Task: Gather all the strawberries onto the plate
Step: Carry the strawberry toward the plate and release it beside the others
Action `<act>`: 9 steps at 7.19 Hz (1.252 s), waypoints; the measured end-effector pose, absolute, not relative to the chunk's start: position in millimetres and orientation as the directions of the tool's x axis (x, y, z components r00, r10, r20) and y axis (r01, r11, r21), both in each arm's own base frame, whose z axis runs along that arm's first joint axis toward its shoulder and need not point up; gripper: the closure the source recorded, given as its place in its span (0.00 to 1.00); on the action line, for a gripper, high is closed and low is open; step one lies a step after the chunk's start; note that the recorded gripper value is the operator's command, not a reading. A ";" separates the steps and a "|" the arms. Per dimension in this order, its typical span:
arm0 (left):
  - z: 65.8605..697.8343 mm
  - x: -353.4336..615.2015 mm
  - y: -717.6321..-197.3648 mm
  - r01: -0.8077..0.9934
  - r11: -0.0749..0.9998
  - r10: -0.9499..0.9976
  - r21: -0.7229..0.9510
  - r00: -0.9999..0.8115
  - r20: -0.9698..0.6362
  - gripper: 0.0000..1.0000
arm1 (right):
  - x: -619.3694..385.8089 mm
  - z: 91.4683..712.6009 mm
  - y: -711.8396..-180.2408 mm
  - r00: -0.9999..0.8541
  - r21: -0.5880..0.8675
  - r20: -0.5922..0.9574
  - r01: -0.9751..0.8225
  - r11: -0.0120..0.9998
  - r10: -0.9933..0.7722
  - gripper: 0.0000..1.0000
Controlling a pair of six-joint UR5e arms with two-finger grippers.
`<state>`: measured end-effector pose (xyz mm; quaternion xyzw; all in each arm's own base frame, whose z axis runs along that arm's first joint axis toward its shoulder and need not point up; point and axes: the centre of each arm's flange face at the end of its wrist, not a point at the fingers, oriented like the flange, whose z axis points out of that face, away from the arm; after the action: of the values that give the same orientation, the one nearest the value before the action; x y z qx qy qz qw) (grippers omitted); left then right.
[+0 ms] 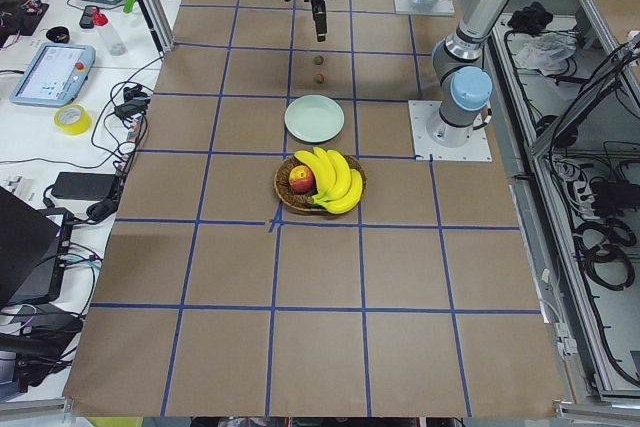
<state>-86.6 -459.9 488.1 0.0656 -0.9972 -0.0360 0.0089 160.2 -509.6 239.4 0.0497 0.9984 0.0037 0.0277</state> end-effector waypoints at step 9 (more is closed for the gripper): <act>476.2 -85.0 -464.8 -0.129 0.984 -0.134 0.123 -0.991 0.025 0.00 | 430.2 197.2 -491.3 -0.955 0.050 -0.294 -0.052 0.997 -0.035 0.16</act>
<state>-85.0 -464.8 476.2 0.0660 -0.9958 -0.0607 0.0167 430.2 -491.3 197.2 -0.0219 0.9883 0.0288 0.1482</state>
